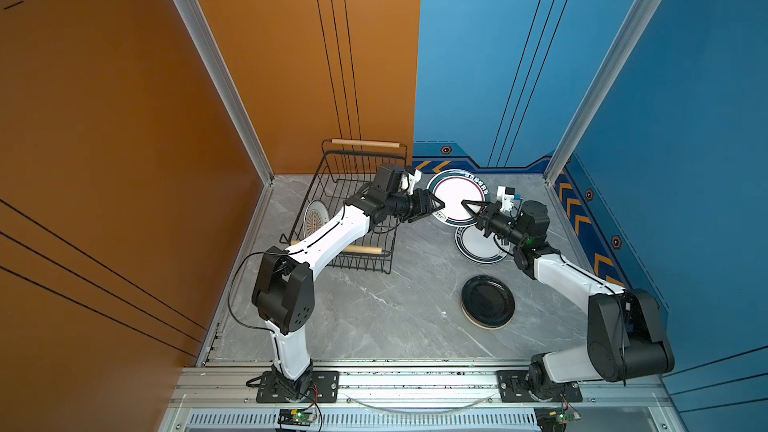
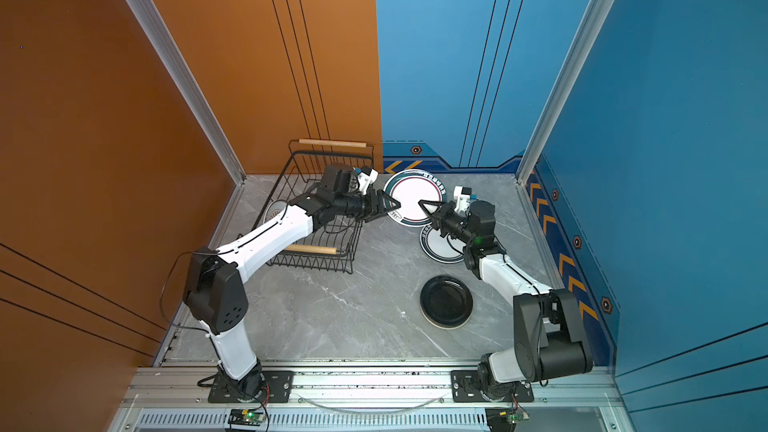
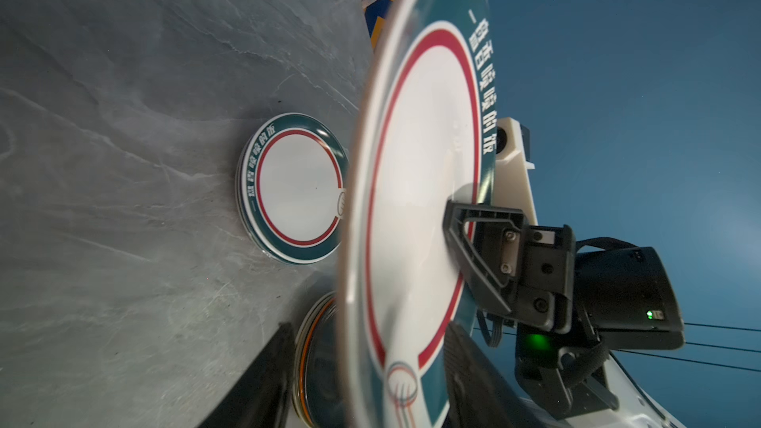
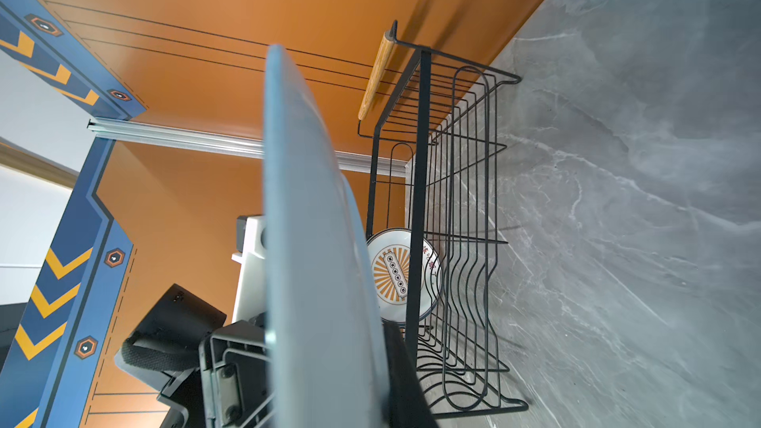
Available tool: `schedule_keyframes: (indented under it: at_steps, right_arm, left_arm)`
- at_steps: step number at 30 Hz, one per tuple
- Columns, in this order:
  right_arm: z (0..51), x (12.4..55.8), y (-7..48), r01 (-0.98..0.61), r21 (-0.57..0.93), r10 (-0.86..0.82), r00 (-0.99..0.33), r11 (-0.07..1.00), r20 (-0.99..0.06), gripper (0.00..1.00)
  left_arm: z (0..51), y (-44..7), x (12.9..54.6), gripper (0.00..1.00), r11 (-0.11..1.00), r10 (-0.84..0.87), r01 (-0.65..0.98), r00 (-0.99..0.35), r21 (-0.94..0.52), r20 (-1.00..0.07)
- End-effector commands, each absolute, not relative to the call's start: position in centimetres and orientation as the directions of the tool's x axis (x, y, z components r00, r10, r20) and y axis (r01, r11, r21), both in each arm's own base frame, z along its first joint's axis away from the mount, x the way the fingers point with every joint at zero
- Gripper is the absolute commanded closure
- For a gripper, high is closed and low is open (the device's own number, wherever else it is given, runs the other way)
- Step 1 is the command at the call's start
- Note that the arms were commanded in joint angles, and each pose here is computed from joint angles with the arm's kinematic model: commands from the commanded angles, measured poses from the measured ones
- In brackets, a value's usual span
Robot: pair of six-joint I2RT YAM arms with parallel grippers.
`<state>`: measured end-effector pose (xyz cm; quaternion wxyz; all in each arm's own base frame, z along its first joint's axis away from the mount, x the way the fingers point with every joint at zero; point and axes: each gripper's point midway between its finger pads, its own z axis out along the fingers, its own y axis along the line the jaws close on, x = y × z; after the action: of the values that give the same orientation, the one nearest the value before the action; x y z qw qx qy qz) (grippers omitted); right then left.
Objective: Unload the plates from the dish rack
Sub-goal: 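Hold the green-rimmed plate toward the right gripper and grasp its rim with the right gripper, then carry the plate to the table with the right gripper while left returns to the rack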
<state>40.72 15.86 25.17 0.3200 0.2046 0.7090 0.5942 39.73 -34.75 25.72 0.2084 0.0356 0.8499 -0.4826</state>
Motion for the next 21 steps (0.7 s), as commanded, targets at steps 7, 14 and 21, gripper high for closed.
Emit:
schedule_keyframes:
  at_steps: [7,14,21]
  right_arm:
    - [28.6,39.9,10.8,-0.097,0.806,0.577,-0.648,0.584,-0.497,0.95]
    - [26.6,38.1,4.6,0.097,0.618,0.542,-0.599,0.780,-0.589,0.94]
    - [23.1,37.3,1.3,0.211,0.570,0.562,-0.613,0.794,-0.556,0.95]
  left_arm:
    - [28.0,-21.6,39.5,0.36,0.842,-0.151,0.194,-0.812,-0.504,-0.564]
    - [25.8,-11.6,39.2,0.35,0.939,-0.245,-0.044,-0.780,-0.340,-0.575]
    - [24.2,-5.5,38.9,0.26,0.951,-0.299,-0.188,-0.759,-0.245,-0.578]
